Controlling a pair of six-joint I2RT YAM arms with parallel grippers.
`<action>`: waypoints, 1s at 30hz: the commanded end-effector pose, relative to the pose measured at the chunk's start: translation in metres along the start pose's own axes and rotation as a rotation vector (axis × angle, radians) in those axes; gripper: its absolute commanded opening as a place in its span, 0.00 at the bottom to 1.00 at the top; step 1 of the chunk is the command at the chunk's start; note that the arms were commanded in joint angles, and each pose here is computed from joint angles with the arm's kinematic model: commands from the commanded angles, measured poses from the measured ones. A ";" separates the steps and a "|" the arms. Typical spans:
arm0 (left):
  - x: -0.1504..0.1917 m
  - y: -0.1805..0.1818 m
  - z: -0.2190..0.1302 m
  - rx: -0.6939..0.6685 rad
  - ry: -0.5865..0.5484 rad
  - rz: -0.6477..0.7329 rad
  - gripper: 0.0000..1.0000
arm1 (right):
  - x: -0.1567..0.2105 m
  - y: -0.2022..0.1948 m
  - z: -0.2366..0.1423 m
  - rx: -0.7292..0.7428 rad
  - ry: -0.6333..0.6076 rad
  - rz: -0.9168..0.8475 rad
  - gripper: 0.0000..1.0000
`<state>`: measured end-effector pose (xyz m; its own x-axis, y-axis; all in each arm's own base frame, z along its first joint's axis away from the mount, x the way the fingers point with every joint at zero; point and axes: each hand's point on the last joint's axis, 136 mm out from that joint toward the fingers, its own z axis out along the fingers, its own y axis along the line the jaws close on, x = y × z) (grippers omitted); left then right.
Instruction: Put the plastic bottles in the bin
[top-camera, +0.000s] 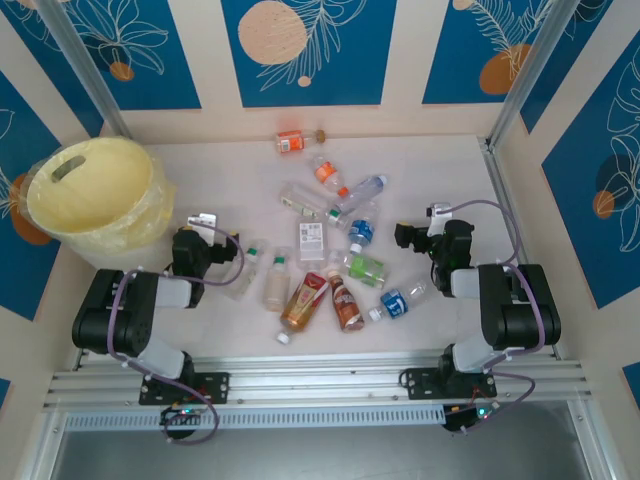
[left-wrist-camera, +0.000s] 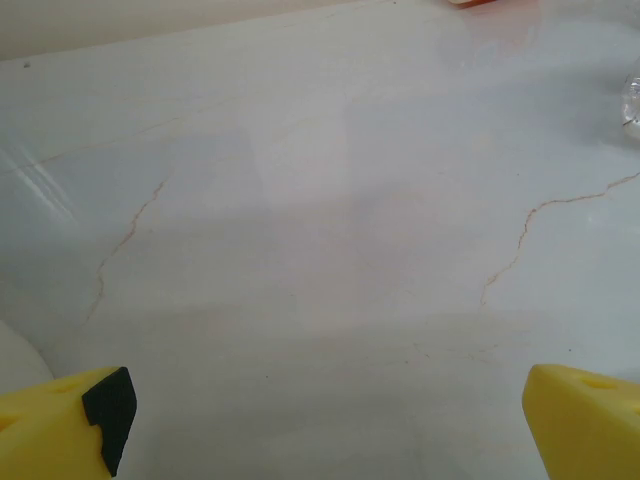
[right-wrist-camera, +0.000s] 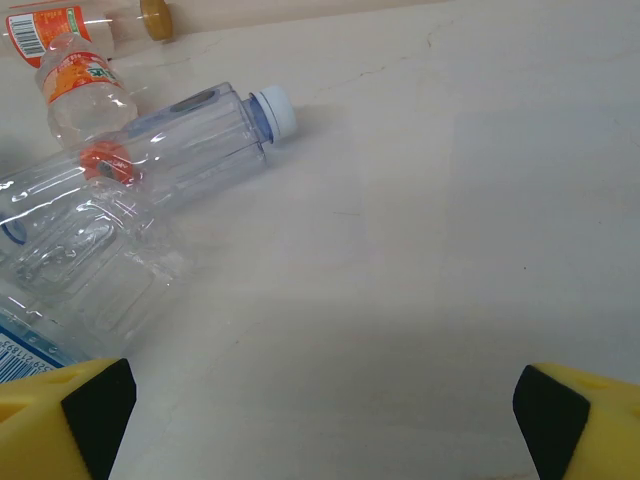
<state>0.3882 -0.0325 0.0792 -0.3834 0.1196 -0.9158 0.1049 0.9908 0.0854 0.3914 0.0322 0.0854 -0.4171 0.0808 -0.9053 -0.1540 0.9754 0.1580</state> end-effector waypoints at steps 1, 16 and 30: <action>-0.010 0.004 0.002 0.000 -0.025 -0.003 1.00 | -0.009 0.001 0.001 0.004 -0.024 -0.014 0.99; -0.010 0.007 0.003 0.000 -0.018 -0.020 1.00 | -0.010 0.001 0.001 0.000 -0.024 -0.010 0.99; -0.028 0.017 -0.012 -0.060 -0.005 -0.034 1.00 | -0.039 0.009 -0.011 -0.010 0.009 -0.011 0.99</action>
<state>0.3855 -0.0267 0.0897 -0.3958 0.1110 -0.9116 0.0855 0.9928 0.0838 0.3935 0.0321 0.1013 -0.4401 0.0811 -0.8943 -0.1499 0.9753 0.1622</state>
